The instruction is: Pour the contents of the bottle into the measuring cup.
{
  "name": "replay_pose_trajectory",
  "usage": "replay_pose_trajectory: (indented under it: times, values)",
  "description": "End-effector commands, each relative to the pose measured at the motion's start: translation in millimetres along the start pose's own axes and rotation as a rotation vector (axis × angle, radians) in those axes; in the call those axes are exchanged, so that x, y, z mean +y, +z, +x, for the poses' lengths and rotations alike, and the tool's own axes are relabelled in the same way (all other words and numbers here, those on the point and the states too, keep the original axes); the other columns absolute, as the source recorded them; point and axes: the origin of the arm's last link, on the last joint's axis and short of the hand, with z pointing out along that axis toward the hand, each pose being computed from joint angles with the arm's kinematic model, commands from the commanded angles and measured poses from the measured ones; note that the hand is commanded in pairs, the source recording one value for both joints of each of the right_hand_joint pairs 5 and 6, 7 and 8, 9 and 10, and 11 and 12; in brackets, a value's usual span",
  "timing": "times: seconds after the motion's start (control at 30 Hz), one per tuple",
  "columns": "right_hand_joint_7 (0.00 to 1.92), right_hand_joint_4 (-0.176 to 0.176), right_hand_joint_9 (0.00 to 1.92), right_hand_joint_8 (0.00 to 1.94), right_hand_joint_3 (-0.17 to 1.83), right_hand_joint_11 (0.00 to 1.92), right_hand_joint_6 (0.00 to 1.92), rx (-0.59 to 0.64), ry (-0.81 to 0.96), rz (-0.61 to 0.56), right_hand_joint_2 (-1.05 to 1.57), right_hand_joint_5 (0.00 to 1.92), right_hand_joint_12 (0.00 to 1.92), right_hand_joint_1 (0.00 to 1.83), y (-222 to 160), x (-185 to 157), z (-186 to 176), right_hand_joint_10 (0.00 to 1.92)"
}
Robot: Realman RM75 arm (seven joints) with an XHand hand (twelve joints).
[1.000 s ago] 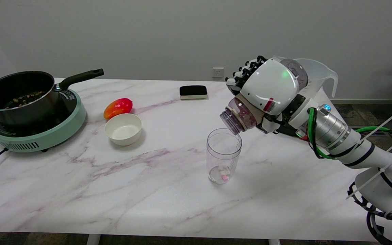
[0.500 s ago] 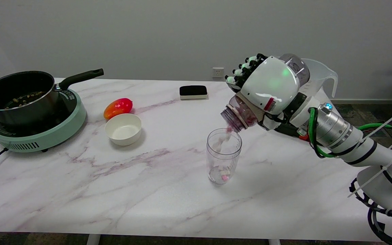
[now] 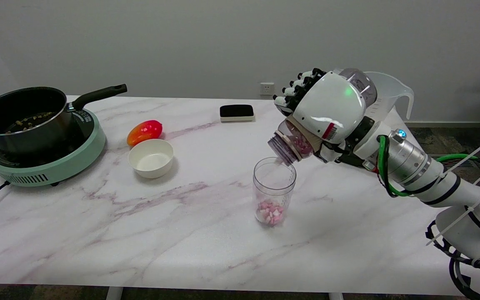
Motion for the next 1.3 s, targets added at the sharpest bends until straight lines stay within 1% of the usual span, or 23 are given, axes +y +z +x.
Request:
replay_pose_trajectory:
  times: [0.03, 0.73, 0.8, 0.83, 1.3]
  values:
    - [1.92, 0.0, 1.82, 1.92, 0.95, 1.51, 1.92, 0.013, -0.038, 0.003, 1.52, 1.92, 1.51, 1.46, -2.3, 2.3, 2.5, 1.82]
    - [1.92, 0.0, 1.84, 1.92, 0.94, 1.52, 1.92, 0.01, -0.099, 0.013, 1.57, 1.92, 1.52, 1.4, -2.9, 4.3, 2.8, 1.84]
    - [1.92, 0.0, 1.84, 1.92, 0.93, 1.52, 1.92, -0.008, -0.092, -0.005, 1.57, 1.92, 1.52, 1.4, -5.1, 7.6, -3.3, 1.84]
    - [1.92, 0.0, 1.84, 1.92, 0.93, 1.52, 1.92, 0.007, -0.103, 0.015, 1.57, 1.92, 1.52, 1.4, -3.0, 2.7, 2.1, 1.84]
    - [1.92, 0.0, 1.85, 1.92, 0.83, 1.53, 1.92, -0.016, -0.118, 0.022, 1.57, 1.92, 1.53, 1.4, -4.9, -8.1, -3.8, 1.85]
